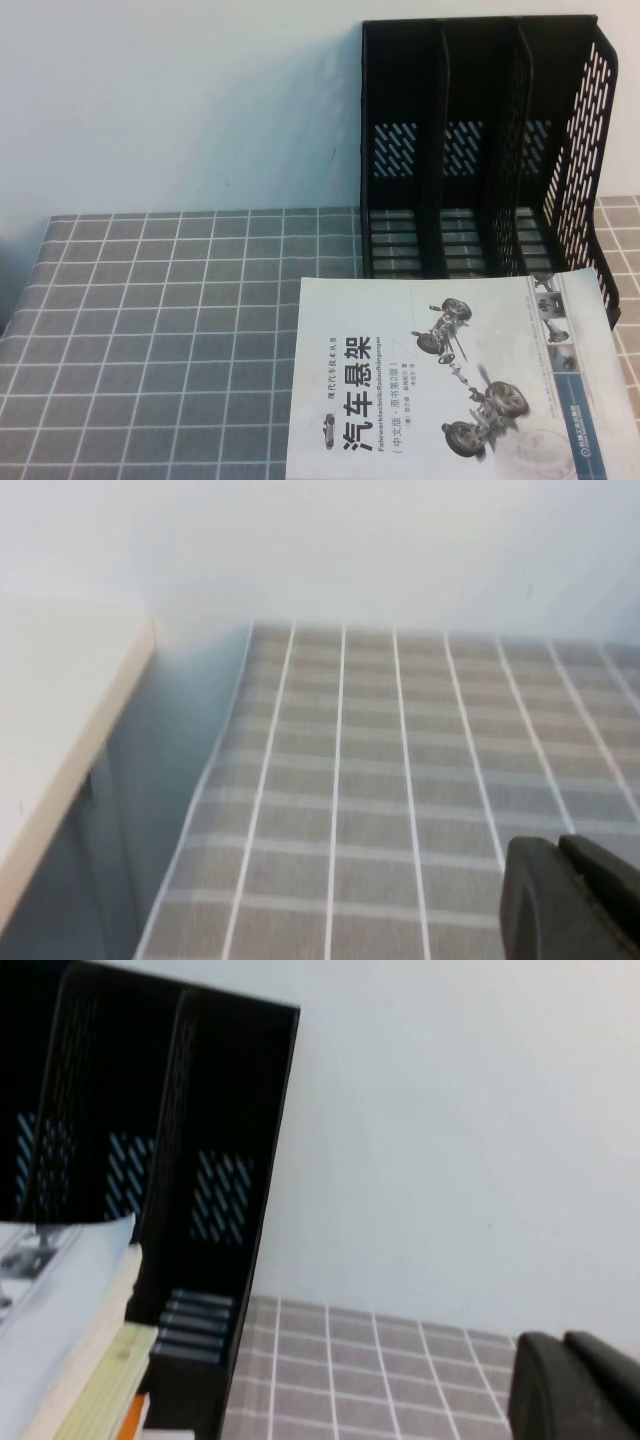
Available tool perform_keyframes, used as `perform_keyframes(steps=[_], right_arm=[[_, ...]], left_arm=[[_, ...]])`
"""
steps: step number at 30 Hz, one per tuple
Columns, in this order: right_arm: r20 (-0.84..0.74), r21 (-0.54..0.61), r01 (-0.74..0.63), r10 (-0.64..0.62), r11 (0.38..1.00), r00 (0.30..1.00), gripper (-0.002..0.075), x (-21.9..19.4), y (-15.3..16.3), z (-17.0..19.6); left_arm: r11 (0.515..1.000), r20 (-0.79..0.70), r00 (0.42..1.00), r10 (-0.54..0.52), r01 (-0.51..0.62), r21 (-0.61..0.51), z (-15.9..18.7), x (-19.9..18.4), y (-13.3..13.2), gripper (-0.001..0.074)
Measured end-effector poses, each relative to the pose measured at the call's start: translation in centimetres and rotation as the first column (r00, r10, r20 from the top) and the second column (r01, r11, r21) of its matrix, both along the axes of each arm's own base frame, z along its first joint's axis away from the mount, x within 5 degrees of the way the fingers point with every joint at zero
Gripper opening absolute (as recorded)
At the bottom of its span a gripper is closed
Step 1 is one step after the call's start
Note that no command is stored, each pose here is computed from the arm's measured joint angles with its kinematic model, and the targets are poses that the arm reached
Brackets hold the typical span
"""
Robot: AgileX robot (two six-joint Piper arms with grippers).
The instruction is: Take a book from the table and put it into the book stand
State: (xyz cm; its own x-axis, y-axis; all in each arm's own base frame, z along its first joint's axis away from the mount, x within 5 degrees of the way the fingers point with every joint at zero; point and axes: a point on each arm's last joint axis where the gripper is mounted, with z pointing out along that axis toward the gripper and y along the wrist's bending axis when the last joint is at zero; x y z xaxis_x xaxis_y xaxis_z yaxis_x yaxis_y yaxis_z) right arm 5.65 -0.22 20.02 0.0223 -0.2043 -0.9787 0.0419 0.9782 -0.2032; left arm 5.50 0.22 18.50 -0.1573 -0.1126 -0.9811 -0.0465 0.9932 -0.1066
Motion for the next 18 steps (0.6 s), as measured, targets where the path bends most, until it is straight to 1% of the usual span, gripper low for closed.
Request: perform_keyframes(steps=[4, 7, 10, 13, 16, 18], right_arm=[[0.048, -0.005, -0.004, 0.004, 1.000, 0.999, -0.0003, 0.0, 0.0, 0.4], [0.080, -0.013, -0.006, 0.007, 1.000, 0.997, -0.0003, 0.0, 0.1, 0.7], [0.143, -0.027, -0.008, 0.012, 1.000, 0.990, -0.0003, -0.1, 0.1, 1.3], [0.196, -0.051, -0.007, 0.017, 0.999, 0.980, -0.0003, -0.2, 0.2, 1.8], [0.230, -0.054, -0.008, 0.020, 0.999, 0.973, -0.0003, -0.3, 0.2, 2.1], [0.245, -0.052, -0.009, 0.021, 0.999, 0.969, -0.0003, -0.3, 0.2, 2.2]], left_arm=[[1.000, 0.071, 0.997, -0.005, 0.003, 0.019, 0.6, 0.1, 0.0, -0.0001], [0.998, 0.120, 0.993, -0.010, 0.003, 0.059, 1.1, 0.1, 0.0, -0.0001], [0.996, 0.225, 0.974, -0.027, 0.007, 0.091, 2.1, 0.1, -0.1, -0.0001], [0.994, 0.386, 0.921, -0.057, 0.016, 0.110, 3.6, -0.1, -0.4, -0.0001], [0.993, 0.541, 0.837, -0.086, 0.026, 0.118, 5.1, -0.7, -0.6, -0.0001], [0.992, 0.610, 0.786, -0.099, 0.029, 0.123, 5.8, -1.0, -0.8, -0.0001]])
